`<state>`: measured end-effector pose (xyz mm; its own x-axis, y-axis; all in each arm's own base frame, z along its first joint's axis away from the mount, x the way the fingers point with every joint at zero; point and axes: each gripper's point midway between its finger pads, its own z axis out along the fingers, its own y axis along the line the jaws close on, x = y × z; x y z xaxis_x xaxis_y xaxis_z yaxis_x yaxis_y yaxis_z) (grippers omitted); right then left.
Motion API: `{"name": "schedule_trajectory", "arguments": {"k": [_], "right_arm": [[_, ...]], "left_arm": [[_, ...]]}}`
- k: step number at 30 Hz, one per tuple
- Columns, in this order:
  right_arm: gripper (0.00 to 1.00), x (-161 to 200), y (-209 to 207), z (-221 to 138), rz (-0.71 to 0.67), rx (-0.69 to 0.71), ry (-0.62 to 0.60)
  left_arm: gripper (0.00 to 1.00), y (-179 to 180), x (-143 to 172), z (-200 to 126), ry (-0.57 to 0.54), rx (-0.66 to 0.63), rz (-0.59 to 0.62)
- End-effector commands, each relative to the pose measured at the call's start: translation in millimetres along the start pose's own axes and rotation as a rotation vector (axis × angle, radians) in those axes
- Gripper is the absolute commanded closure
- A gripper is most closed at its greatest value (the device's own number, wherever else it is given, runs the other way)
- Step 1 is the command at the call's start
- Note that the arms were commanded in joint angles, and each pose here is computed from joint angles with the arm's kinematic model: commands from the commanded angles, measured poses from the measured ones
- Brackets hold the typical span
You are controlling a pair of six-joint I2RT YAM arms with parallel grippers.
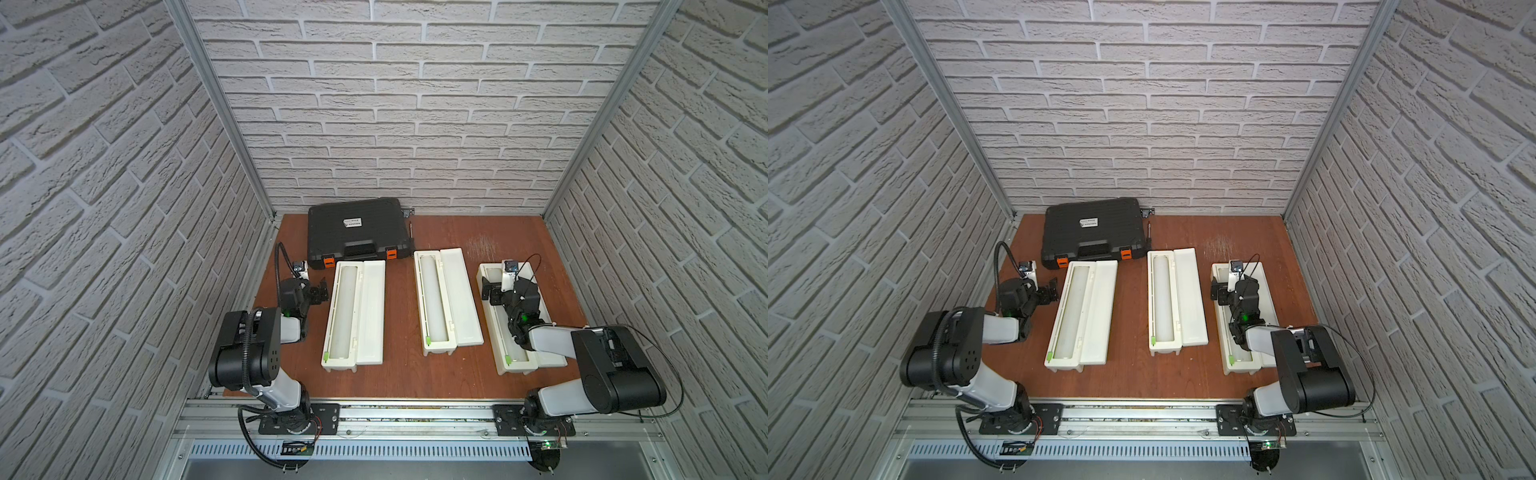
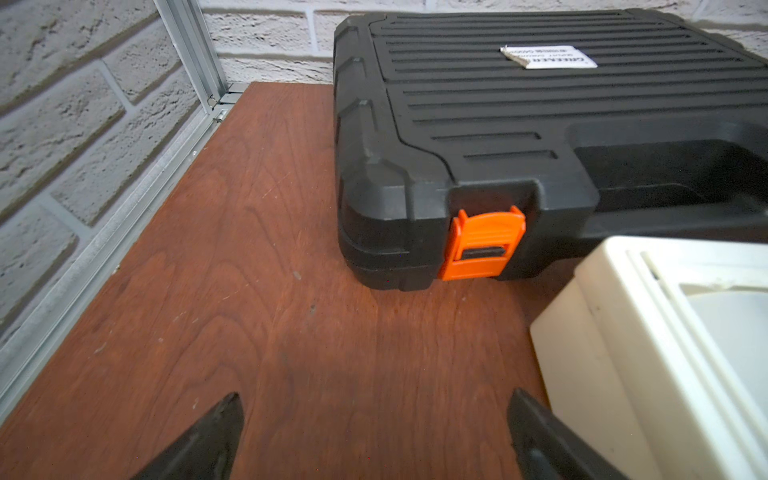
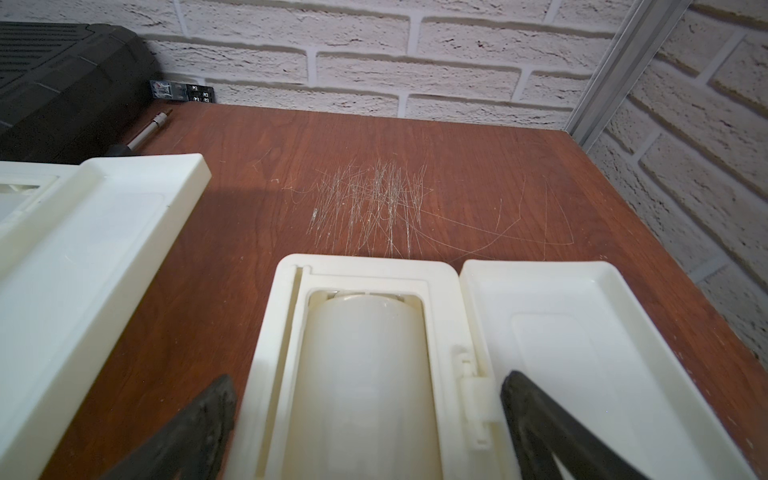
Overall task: Put plastic wrap rolls into dispensers
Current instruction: Reset both arms
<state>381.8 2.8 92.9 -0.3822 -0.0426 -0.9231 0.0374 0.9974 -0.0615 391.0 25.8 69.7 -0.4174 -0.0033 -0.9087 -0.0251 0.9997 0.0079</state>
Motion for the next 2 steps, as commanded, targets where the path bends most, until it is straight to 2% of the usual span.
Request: {"name": "schedule_trajectory", "arguments": {"k": [1, 2], "right_arm": [[0.01, -2.8, 7.4, 0.5, -0.007, -0.027, -0.004], [0.01, -3.0, 6.9, 0.5, -0.006, -0.026, -0.005]], "left_arm": [[0.02, 3.0, -21.9, -1.4, -0.083, -0.007, 0.012], [0.02, 2.8, -20.3, -2.2, -0.082, -0.008, 0.011]]}}
